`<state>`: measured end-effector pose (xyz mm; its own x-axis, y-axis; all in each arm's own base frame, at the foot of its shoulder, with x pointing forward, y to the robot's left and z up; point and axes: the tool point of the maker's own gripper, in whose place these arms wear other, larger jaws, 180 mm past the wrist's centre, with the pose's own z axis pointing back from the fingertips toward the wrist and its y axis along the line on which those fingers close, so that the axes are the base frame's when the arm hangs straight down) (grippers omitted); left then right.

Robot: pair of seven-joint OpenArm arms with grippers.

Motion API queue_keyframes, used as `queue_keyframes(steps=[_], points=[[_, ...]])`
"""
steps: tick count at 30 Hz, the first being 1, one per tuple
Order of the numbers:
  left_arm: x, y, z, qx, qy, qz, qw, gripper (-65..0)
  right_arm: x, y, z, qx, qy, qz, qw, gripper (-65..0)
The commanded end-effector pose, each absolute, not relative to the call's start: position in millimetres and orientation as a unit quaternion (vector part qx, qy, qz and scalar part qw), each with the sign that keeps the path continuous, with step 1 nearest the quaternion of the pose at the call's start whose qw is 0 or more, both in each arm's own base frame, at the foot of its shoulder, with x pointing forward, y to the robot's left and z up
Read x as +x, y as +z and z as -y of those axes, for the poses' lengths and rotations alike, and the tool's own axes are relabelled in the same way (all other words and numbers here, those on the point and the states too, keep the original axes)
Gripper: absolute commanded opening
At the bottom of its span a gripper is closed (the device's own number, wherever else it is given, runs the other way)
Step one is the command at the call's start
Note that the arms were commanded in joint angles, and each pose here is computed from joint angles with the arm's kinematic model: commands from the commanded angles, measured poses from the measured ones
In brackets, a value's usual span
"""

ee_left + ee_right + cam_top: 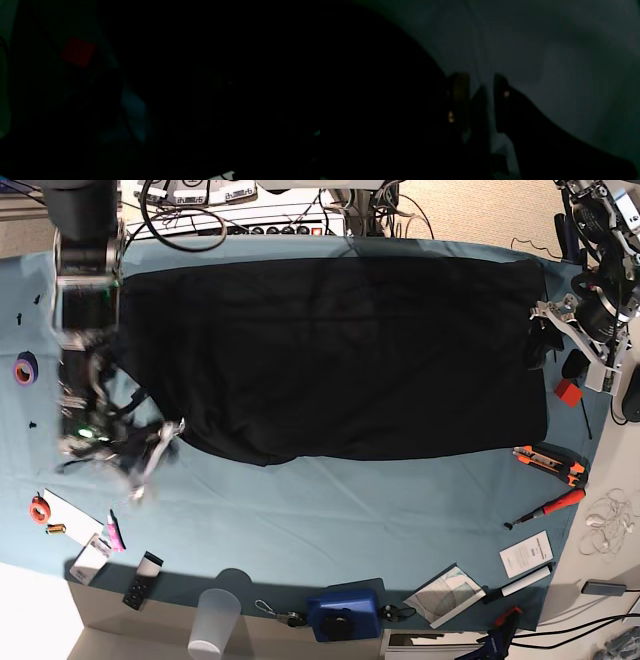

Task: Layout the t-shirt on the table in an organized manner, then fold the t-shirt properly
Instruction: 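Reach the right gripper to the shirt's bunched corner and grasp it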

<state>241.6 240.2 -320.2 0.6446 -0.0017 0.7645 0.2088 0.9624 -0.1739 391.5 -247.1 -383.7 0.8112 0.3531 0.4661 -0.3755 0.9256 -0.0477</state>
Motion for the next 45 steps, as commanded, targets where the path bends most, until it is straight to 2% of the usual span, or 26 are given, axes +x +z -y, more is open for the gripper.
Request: queue_keyframes(steps=[1, 7, 10, 11, 13, 16, 24, 29, 33, 35, 37, 39, 45], points=[[248, -307, -243, -0.119, -0.066, 0.439, 0.888, -20.8, 402, -374, 249, 0.024, 0.197, 0.253, 0.947, -48.5], [251, -304, -243, -0.120, -0.064, 0.450, 0.883, -20.8, 387, -404, 233, 0.056, 0.207, 0.215, 0.953, -49.7], [251, -304, -243, -0.119, -0.064, 0.449, 0.883, -20.8, 386, -405, 232, 0.056, 0.208, 0.208, 0.954, -64.5], [251, -304, -243, -0.119, -0.064, 0.448, 0.884, -20.8, 387, -403, 233, 0.053, 0.209, 0.210, 0.953, -65.0], [251, -304, -243, -0.119, -0.064, 0.448, 0.884, -20.8, 391, -397, 235, 0.040, 0.216, 0.219, 0.951, -65.0], [251, -304, -243, -0.119, -0.064, 0.448, 0.884, -20.8, 408, -372, 239, 0.026, 0.209, 0.268, 0.940, -65.0], [251, -304, -243, -0.119, -0.064, 0.448, 0.884, -20.8, 439, -286, 293, 0.006, 0.100, 0.419, 0.902, -65.0], [251, -304, -243, -0.119, -0.064, 0.448, 0.884, -20.8, 432, -274, 320, 0.007, 0.058, 0.435, 0.899, -65.0], [251, -304, -243, -0.119, -0.064, 0.448, 0.884, -20.8, 423, -281, 300, 0.048, 0.104, 0.409, 0.905, -65.0], [251, -304, -243, -0.119, -0.064, 0.448, 0.884, -20.8, 421, -279, 287, 0.085, 0.114, 0.410, 0.901, -53.1], [251, -304, -243, -0.119, -0.064, 0.448, 0.884, -20.8, 420, -276, 276, 0.120, 0.113, 0.414, 0.896, -45.8], [250, -304, -243, -0.119, -0.064, 0.448, 0.884, -20.8, 416, -278, 269, 0.136, 0.118, 0.400, 0.898, -45.6], [251, -303, -241, -0.125, -0.063, 0.452, 0.881, -20.8, 400, -325, 233, 0.131, 0.191, 0.299, 0.926, -45.6]])
